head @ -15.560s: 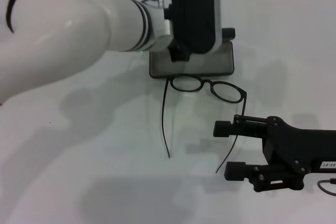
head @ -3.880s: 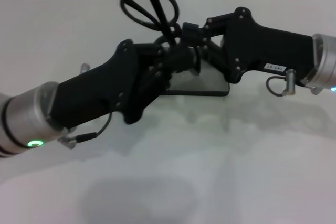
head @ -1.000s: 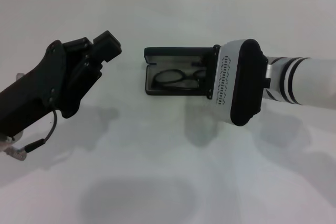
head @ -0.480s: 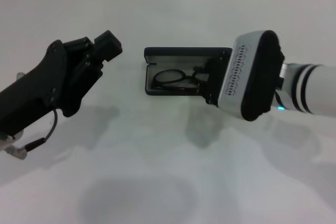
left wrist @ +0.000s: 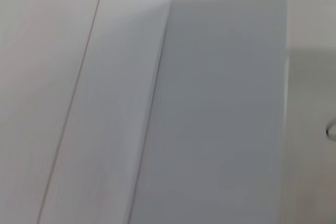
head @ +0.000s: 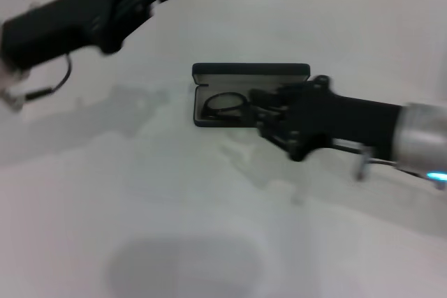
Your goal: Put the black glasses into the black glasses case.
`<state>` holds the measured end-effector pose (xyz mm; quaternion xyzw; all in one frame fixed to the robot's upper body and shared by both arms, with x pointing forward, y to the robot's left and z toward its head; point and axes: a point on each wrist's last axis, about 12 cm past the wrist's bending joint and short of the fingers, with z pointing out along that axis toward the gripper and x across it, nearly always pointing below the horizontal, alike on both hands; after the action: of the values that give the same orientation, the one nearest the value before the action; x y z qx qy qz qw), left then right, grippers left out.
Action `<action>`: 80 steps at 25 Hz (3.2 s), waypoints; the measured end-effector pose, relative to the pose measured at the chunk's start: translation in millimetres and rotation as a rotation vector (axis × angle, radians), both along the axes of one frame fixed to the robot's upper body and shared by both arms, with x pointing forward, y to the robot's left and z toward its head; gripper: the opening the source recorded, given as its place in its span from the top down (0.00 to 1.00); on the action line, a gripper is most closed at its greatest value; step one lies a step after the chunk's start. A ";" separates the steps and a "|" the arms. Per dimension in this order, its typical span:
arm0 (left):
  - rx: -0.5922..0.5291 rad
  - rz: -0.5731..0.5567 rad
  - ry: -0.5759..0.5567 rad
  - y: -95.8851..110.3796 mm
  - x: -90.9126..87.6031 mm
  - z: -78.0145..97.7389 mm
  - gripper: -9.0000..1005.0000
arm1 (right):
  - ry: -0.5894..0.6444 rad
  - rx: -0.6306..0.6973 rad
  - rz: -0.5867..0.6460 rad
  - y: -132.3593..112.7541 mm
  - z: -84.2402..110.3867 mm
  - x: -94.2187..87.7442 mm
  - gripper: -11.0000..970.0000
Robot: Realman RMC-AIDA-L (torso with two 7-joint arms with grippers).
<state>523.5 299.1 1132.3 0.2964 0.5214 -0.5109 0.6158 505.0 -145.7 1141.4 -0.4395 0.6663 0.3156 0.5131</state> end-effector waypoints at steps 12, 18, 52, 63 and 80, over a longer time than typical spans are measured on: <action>0.542 -0.096 0.097 -74.9 102.6 43.0 0.93 | 0.028 0.365 0.050 -133.0 -30.7 -34.9 0.77; 0.813 -0.114 0.122 -115.3 114.4 22.9 0.84 | 0.071 0.380 0.023 -134.8 -46.4 -31.6 0.77; 0.963 -0.040 0.160 -135.7 111.2 -19.7 0.81 | 0.132 0.377 0.034 -123.8 -59.7 -23.7 0.77; 0.973 -0.121 0.190 -140.7 95.8 -32.6 0.81 | 0.134 0.379 0.036 -123.8 -59.9 -24.2 0.77; 0.420 -0.166 -0.103 -48.5 7.9 27.5 0.67 | 0.121 0.364 0.142 -122.5 -47.9 -26.7 0.77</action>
<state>531.4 250.7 1159.8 0.4856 0.5578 -0.4245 0.5224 478.3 -268.2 1093.5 -0.3656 0.5955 0.4919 0.5194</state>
